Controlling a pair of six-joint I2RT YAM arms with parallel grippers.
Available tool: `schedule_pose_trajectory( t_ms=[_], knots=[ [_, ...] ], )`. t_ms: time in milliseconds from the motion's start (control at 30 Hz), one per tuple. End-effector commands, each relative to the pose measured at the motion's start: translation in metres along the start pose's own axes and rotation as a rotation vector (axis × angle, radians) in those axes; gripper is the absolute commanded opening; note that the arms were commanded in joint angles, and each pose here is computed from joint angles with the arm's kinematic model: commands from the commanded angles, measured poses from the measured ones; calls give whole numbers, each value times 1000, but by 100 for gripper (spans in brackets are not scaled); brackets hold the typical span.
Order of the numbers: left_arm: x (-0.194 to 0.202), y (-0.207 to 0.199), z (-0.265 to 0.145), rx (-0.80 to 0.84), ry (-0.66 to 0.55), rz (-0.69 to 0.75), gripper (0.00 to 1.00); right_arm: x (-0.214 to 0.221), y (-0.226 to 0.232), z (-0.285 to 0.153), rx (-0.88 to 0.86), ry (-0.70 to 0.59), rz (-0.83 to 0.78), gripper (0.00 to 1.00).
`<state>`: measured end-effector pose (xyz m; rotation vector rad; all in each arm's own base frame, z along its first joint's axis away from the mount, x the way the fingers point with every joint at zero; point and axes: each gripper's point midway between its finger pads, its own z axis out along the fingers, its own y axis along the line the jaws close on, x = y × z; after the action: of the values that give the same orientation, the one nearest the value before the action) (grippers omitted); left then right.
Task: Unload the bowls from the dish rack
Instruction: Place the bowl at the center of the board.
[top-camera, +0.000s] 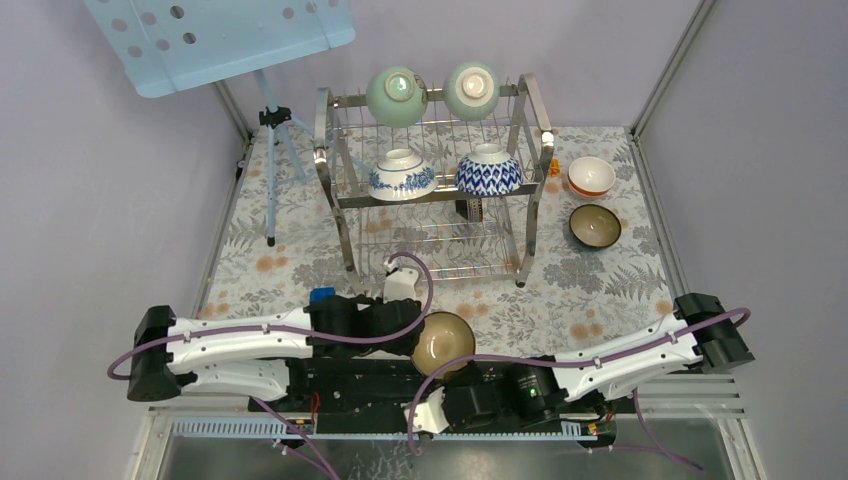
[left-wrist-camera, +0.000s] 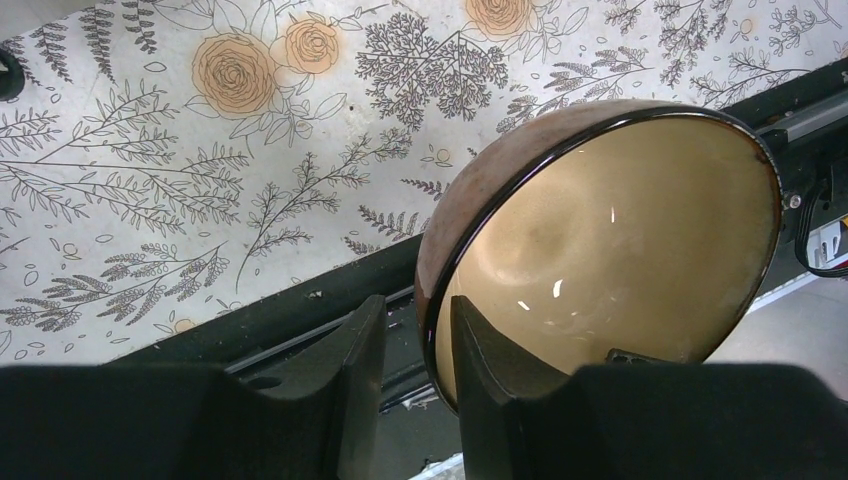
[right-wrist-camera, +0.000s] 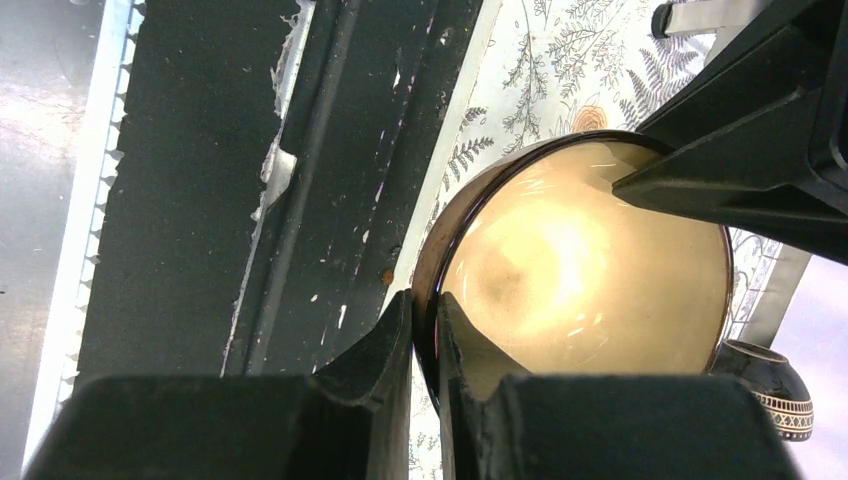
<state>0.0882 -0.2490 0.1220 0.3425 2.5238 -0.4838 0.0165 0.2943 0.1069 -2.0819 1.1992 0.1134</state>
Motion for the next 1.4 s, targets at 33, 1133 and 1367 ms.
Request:
schedule_pose_trajectory(
  t_ms=[33, 1133, 1367],
  knots=[
    [-12, -17, -5, 45, -31, -9, 33, -17, -21, -2, 102, -43, 14, 0],
    [-21, 19, -18, 23, -167, -193, 0, -87, -44, -23, 132, -259, 471, 93],
    [-23, 44, -34, 2, -221, -320, 0, -86, -77, -43, 304, -373, 921, 100]
  ],
)
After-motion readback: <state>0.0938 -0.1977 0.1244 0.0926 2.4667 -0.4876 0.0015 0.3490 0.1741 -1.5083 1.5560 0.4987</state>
